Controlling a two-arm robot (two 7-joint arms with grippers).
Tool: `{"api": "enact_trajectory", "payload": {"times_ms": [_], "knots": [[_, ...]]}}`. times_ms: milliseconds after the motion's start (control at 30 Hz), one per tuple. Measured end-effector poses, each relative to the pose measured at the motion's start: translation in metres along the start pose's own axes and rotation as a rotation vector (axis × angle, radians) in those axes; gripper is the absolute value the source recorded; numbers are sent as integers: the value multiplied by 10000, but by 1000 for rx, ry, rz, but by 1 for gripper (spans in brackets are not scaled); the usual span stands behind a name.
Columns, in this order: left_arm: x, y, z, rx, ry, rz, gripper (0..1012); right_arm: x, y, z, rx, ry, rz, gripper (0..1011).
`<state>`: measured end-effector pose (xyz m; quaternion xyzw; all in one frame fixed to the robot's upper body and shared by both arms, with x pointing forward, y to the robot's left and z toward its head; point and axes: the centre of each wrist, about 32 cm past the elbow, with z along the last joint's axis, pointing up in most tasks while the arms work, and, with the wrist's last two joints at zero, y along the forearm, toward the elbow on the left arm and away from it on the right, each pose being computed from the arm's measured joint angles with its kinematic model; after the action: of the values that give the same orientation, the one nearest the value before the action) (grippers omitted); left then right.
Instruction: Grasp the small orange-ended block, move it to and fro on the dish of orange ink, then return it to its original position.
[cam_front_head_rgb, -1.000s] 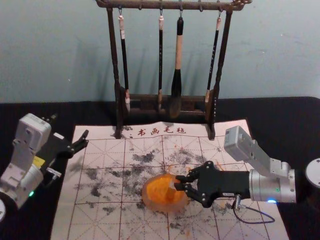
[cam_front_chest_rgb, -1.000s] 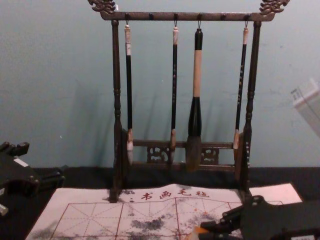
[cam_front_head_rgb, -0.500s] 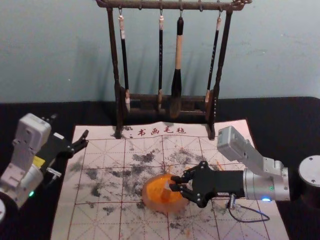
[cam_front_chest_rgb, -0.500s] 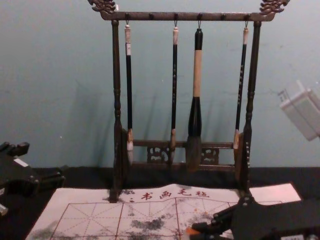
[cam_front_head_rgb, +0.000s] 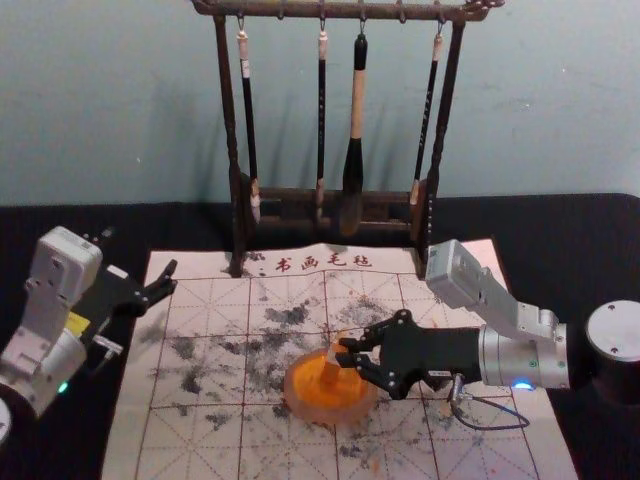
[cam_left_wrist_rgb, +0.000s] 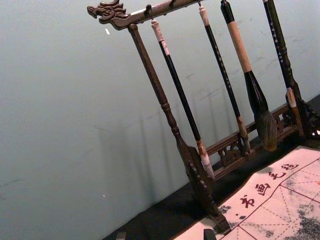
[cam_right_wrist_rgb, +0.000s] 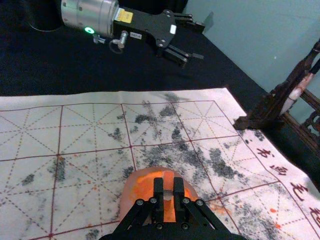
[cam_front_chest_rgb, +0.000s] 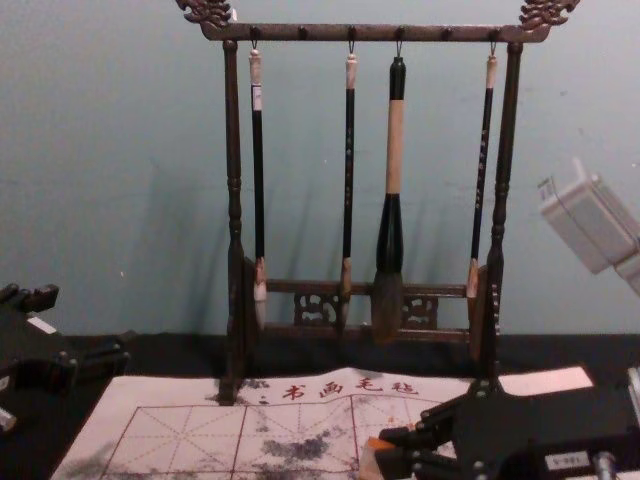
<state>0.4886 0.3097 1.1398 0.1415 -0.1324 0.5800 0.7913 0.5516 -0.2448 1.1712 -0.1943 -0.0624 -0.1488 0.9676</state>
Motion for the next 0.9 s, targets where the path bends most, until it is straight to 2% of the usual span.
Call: {"api": "enact_trajectory", "payload": {"times_ms": [300,467,900], "knots": [[0,0,0,0,0,0,1001,61,-59,-17,-8,-3,-26,81],[0,0,0,0,0,0,1001,53,-129,-38,-13,-3,-36,81],[0,0,0,0,0,0,1001,-72,-238,-34,-11,-16,-2,81]]}}
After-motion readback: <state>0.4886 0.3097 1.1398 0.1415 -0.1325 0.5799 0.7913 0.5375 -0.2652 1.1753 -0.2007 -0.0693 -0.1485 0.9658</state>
